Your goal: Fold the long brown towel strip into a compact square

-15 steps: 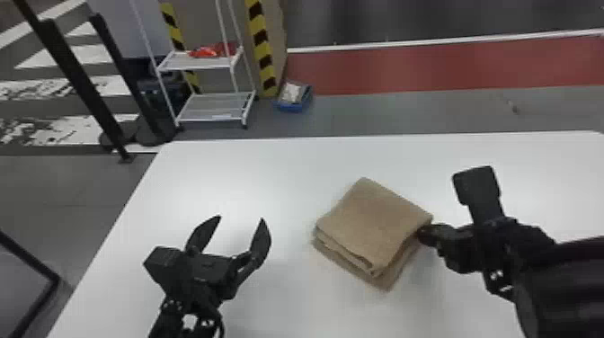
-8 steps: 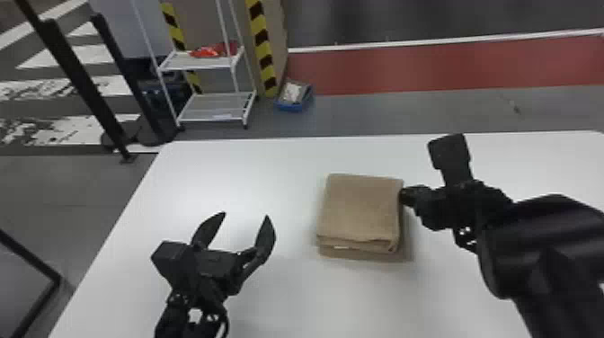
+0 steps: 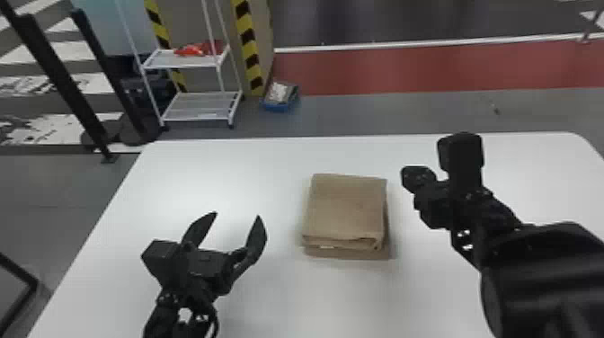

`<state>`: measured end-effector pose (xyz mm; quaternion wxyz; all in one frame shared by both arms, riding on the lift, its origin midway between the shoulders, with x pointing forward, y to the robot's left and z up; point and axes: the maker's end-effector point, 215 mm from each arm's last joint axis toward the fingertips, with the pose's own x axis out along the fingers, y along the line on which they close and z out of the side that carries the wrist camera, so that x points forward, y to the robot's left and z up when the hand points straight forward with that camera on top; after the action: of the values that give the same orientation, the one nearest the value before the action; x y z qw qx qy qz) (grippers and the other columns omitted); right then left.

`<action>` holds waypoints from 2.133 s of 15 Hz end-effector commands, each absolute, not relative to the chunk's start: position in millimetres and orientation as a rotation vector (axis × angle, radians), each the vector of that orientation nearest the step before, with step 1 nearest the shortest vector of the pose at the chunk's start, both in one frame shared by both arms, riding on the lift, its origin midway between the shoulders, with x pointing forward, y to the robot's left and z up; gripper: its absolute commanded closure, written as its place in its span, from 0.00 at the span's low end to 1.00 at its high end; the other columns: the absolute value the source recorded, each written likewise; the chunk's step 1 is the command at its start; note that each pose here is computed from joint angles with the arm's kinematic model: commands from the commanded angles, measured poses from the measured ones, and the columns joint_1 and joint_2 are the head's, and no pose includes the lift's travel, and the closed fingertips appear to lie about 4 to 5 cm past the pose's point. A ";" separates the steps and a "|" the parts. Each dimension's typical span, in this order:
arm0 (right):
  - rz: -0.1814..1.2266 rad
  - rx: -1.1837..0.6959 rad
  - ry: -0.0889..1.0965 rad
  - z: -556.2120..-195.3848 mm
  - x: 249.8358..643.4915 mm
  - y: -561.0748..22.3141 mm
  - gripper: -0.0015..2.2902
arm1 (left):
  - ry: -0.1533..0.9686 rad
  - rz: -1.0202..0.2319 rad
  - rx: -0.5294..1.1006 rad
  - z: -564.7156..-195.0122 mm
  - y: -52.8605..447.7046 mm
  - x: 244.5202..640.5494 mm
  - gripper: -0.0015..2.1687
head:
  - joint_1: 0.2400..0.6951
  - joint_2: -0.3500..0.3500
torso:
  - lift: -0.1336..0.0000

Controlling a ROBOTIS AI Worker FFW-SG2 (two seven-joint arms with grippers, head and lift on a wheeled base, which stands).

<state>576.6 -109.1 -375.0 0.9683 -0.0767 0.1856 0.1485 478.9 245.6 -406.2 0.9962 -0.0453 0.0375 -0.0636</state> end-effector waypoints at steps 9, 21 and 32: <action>0.492 -0.181 0.464 -418.9 473.7 -41.8 0.88 | 0.081 -0.125 -0.090 -409.2 247.7 477.7 0.03 | 1.00 0.85 | 0.09; 0.470 -0.152 0.334 -378.1 502.4 -55.8 0.88 | 0.089 -0.135 -0.093 -413.5 242.9 477.8 0.03 | 1.00 0.79 | 0.09; 0.389 -0.160 0.408 -447.2 599.9 -86.2 0.88 | 0.084 -0.136 -0.092 -411.5 242.7 480.7 0.03 | 1.00 0.74 | 0.09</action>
<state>598.1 -83.0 -442.3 0.9569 -0.0795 0.2001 0.1948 478.8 243.5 -412.3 0.9958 -0.0454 0.0426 -0.0671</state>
